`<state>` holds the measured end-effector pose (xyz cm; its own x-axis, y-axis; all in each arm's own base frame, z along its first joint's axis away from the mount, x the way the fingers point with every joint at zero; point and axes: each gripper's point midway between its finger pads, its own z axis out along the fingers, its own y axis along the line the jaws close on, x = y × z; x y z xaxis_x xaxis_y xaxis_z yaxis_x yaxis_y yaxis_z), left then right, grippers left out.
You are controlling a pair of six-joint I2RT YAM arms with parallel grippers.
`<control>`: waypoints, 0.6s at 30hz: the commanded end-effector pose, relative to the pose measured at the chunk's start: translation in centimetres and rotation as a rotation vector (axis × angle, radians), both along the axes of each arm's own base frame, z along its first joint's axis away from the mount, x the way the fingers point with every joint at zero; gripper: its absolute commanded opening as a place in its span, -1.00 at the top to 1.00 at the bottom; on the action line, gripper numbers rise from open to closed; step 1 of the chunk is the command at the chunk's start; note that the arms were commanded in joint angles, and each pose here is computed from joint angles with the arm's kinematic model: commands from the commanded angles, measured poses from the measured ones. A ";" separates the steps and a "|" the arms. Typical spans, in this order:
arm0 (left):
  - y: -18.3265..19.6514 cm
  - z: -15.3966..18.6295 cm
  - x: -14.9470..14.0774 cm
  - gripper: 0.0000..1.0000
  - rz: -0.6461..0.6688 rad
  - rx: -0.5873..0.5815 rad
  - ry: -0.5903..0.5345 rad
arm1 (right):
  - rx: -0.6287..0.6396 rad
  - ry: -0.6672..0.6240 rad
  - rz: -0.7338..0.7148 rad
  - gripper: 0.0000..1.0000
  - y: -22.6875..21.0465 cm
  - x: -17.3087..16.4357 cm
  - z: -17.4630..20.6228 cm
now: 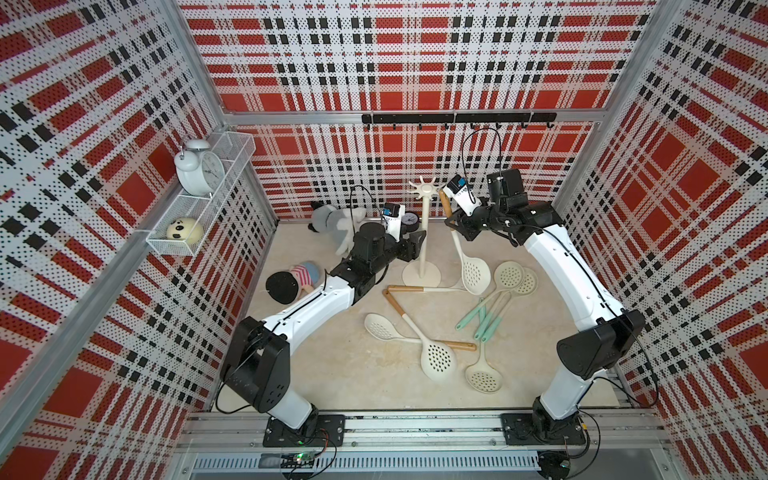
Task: Hang the skimmer on the kitchen utensil rack
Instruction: Hang the skimmer on the rack.
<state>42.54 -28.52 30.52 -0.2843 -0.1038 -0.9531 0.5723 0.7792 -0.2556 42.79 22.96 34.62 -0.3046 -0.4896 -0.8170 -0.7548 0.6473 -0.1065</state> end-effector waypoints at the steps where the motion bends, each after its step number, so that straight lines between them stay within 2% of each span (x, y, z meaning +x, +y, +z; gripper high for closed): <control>1: 0.0 1.9 0.3 -0.41 -0.007 -0.006 -0.041 | -0.052 0.060 0.025 1.00 -0.3 -1.3 -1.6; 5: 0.1 1.8 0.3 -0.41 -0.007 -0.004 -0.039 | -0.061 0.061 -0.012 1.00 -0.8 -1.2 -0.7; 10: 0.1 2.0 0.1 -0.41 -0.008 0.000 -0.048 | -0.073 0.122 -0.034 1.00 -0.8 -1.7 -1.1; 18: 0.3 2.8 -0.9 -0.41 -0.028 -0.025 -0.082 | -0.009 0.168 -0.014 1.00 0.0 -3.5 1.0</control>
<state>42.44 -28.43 30.54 -0.2793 -0.0901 -0.9560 0.5798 0.7778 -0.2427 40.72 22.32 35.28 -0.4103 -0.5010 -0.7620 -0.7391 0.6722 -0.0439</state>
